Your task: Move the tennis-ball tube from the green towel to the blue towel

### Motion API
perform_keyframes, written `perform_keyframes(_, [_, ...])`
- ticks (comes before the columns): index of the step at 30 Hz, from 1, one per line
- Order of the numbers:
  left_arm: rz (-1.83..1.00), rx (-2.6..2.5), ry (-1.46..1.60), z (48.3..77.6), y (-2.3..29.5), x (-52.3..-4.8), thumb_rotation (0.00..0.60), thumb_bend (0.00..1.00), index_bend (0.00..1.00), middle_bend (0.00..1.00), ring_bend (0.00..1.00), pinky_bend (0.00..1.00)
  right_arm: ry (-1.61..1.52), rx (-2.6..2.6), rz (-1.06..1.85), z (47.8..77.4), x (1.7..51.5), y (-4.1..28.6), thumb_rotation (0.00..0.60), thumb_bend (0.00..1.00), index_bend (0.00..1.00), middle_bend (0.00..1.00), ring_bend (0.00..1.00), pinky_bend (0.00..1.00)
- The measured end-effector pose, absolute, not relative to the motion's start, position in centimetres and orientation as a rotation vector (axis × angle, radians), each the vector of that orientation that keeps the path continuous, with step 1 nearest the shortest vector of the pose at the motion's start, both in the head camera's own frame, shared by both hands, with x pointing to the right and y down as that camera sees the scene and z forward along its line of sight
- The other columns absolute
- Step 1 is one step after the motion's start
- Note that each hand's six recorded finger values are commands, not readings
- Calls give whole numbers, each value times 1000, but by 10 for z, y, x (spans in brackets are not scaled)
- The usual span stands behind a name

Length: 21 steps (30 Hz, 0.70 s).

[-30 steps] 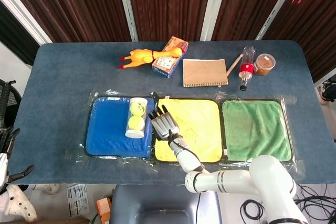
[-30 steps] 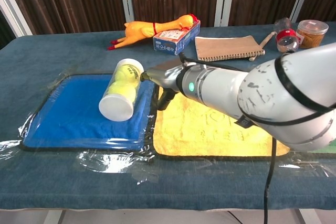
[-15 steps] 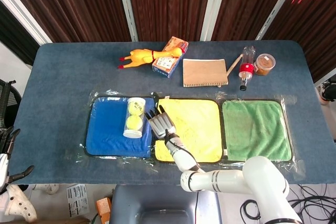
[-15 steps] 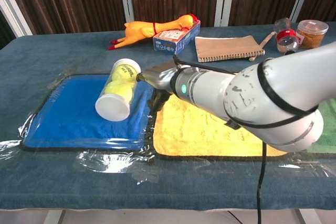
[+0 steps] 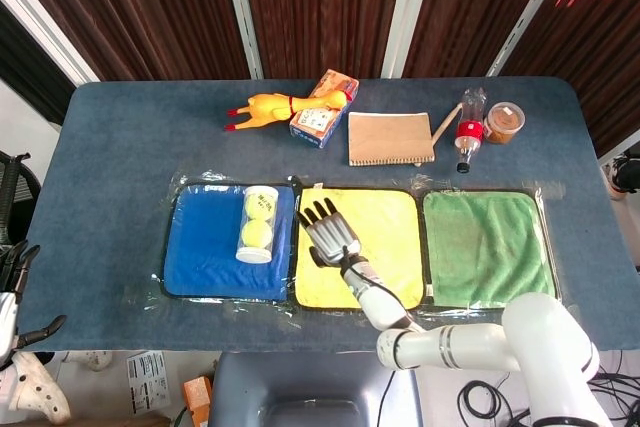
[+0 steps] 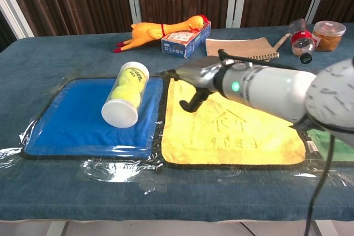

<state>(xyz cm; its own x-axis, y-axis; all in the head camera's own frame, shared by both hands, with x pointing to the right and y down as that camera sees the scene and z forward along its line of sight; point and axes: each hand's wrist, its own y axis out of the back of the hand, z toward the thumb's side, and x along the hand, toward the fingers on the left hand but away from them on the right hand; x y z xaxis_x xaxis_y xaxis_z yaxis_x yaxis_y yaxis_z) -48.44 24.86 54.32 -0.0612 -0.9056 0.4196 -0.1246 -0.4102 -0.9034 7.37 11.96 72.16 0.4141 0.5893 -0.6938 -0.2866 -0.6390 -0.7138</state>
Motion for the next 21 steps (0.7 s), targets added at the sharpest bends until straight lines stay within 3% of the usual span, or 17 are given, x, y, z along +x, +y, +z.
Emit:
perform_keyframes(4, [-1509, -1590, 1113, 547, 244, -484, 600, 27, 0, 0, 8, 98, -327, -1686, 1366, 708, 141, 126, 492, 314, 0, 0, 0, 0])
perform_keyframes(7, [-1531, -1594, 1090, 555, 240, -483, 600, 21, 0, 0, 2, 94, -497, -1546, 1429, 684, 221, 134, 497, 311, 0, 0, 0, 0])
perform_keyframes(12, [-1507, -1621, 1044, 565, 235, -474, 600, 0, 0, 0, 0, 80, -847, -1397, 1544, 622, 358, 191, 495, 304, 0, 0, 0, 0])
perform_keyframes(15, [-1480, -1641, 1023, 570, 234, -469, 600, 0, 0, 0, 0, 79, -952, -1407, 1520, 591, 399, 221, 494, 303, 0, 0, 0, 0])
perform_keyframes(21, [-1479, -1613, 991, 573, 237, -464, 600, 0, 0, 0, 0, 79, -948, -1443, 1474, 562, 425, 240, 494, 303, 0, 0, 0, 0])
